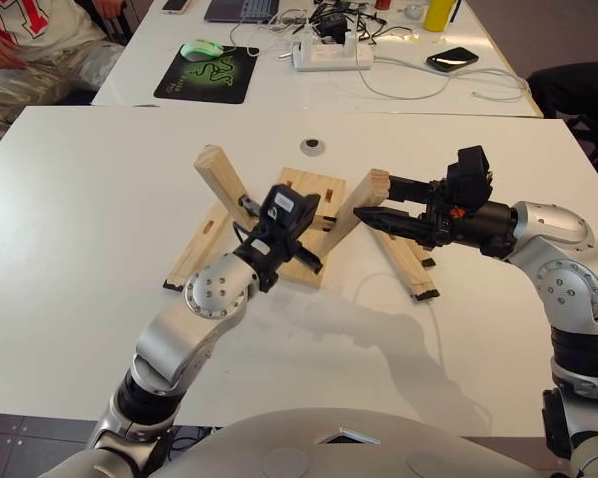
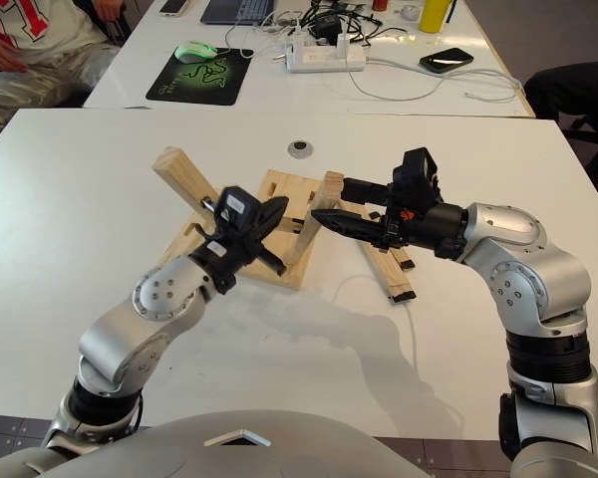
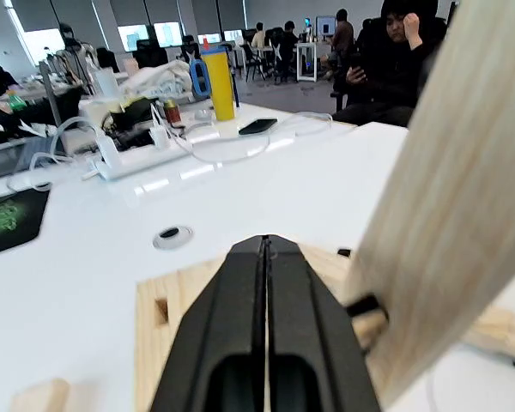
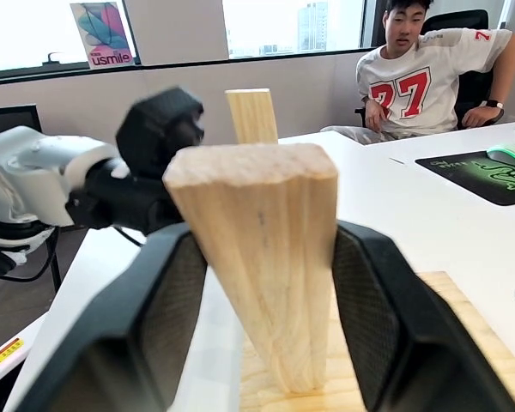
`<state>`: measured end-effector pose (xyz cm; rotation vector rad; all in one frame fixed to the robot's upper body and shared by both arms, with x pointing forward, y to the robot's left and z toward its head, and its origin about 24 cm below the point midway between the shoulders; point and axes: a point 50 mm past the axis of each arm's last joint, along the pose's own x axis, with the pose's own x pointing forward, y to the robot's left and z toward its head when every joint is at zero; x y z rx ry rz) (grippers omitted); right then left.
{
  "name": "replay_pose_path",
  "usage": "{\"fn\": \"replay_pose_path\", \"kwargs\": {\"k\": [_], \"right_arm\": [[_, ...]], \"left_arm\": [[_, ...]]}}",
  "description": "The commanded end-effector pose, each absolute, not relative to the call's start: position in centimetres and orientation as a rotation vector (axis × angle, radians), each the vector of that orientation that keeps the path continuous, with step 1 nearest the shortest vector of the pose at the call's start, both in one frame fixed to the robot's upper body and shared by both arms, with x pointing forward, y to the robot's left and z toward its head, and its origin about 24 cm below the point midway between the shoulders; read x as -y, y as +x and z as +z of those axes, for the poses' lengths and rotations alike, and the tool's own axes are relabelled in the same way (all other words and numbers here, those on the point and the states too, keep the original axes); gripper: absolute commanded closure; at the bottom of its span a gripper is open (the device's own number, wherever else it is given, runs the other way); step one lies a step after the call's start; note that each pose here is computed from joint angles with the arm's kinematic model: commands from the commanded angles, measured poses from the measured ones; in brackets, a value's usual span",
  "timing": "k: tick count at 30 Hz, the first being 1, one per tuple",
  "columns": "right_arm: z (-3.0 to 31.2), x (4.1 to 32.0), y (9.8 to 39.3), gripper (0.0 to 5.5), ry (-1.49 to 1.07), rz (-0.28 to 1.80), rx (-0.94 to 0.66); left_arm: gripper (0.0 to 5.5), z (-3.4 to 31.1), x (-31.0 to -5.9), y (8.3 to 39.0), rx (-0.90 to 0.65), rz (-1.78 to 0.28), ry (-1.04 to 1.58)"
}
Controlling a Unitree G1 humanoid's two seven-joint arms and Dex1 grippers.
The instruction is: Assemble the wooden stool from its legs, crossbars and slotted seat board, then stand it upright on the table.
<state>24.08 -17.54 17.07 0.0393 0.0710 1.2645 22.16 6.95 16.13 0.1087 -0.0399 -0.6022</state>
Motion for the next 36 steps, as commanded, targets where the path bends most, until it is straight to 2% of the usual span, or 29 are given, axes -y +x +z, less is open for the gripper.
{"fn": "replay_pose_path", "kwargs": {"k": [1,4,6,10,13,16,22,30,33,36], "right_arm": [[16.1,17.6,24.0,3.32,0.036,1.266,-0.140],[16.1,17.7,23.9,3.32,0.036,1.266,-0.142],[16.1,17.7,23.9,3.32,0.034,1.263,-0.144],[16.0,17.7,23.9,3.32,0.030,1.262,-0.148],[15.9,17.8,24.0,3.33,0.021,1.263,-0.157],[15.8,17.9,24.2,3.33,0.007,1.263,-0.164],[15.9,17.9,24.5,3.34,-0.002,1.266,-0.164],[15.9,17.8,24.6,3.35,-0.008,1.266,-0.164],[15.8,17.8,24.6,3.35,-0.013,1.263,-0.166],[15.9,17.8,24.7,3.35,-0.026,1.256,-0.170]], "left_arm": [[5.50,22.7,-7.8,22.6,0.291,-0.553,0.091],[5.50,24.8,-8.0,22.4,0.354,-0.548,0.117],[5.50,22.0,-7.7,22.5,0.223,-0.579,0.103],[5.50,13.5,-7.4,21.6,-0.117,-0.599,0.115],[5.50,9.6,-7.2,20.6,-0.239,-0.618,0.141],[5.50,8.4,-7.1,20.4,-0.247,-0.607,0.164],[5.50,13.3,-6.9,21.9,-0.025,-0.569,0.157],[5.50,22.8,-8.2,22.8,0.317,-0.494,0.129],[5.50,24.9,-9.3,22.7,0.383,-0.453,0.140],[5.50,27.1,-12.0,22.8,0.455,-0.338,0.168]]}}
